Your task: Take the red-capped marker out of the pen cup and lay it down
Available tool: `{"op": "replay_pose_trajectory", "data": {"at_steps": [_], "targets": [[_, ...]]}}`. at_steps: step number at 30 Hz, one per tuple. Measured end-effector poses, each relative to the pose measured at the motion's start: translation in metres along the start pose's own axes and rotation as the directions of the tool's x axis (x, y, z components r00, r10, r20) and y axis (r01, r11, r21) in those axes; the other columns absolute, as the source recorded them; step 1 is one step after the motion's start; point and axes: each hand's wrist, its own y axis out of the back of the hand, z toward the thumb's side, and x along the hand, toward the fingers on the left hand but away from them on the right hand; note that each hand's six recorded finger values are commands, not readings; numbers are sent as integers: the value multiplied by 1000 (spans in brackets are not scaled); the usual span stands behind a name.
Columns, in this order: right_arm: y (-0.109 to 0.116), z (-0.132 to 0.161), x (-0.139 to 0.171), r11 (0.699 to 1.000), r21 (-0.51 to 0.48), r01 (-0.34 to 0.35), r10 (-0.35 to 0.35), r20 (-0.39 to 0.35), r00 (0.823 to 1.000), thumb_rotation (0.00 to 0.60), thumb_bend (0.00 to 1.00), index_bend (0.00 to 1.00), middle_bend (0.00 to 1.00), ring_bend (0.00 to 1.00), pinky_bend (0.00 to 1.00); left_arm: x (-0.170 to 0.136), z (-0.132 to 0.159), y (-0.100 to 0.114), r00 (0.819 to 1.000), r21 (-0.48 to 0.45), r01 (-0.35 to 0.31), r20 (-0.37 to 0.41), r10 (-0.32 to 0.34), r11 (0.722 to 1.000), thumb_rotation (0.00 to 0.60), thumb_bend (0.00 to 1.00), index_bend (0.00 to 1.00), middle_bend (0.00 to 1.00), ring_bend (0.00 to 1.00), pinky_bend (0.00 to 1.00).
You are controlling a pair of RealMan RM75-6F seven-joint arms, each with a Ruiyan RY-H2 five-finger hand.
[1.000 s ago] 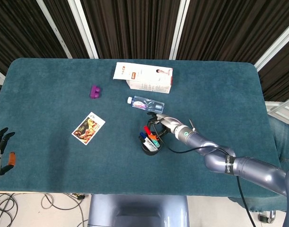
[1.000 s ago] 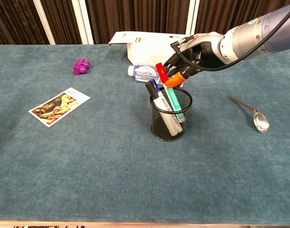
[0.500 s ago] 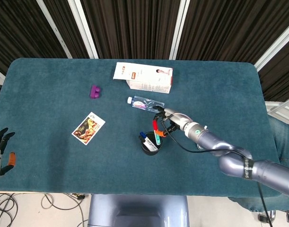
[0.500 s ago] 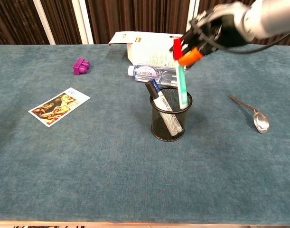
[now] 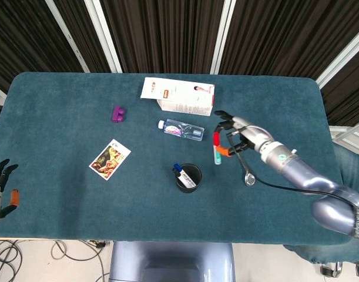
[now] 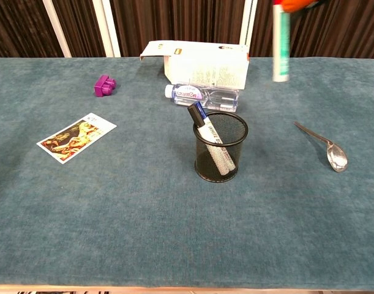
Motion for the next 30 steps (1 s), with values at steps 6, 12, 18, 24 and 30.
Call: {"op": "replay_pose_trajectory", "data": {"at_steps": [6, 12, 18, 24, 30], "targets": [[-9, -31, 11, 999, 10, -38, 37, 66, 997, 600, 450, 584, 0, 0, 180, 0, 0, 0, 1000, -2, -1, -2, 1, 1000, 600, 539, 160, 54, 94, 90], [-33, -55, 4, 996, -11, -85, 86, 97, 992, 600, 450, 584, 0, 0, 180, 0, 0, 0, 1000, -2, 0, -2, 0, 1000, 600, 539, 160, 54, 94, 90], [-54, -73, -10, 993, -24, -117, 119, 111, 987, 600, 450, 584, 0, 0, 180, 0, -1, 1, 1000, -3, 0, -4, 0, 1000, 600, 539, 160, 54, 94, 90], [-72, -89, -24, 987, -4, -160, 159, 142, 977, 600, 450, 584, 0, 0, 180, 1, 0, 0, 1000, -4, 3, -4, -3, 1000, 600, 539, 160, 54, 94, 90], [-86, -102, -38, 977, 9, -212, 206, 190, 960, 600, 447, 584, 0, 0, 180, 1, -1, 1, 1000, -7, 4, -5, -5, 1000, 600, 539, 160, 54, 94, 90]]}}
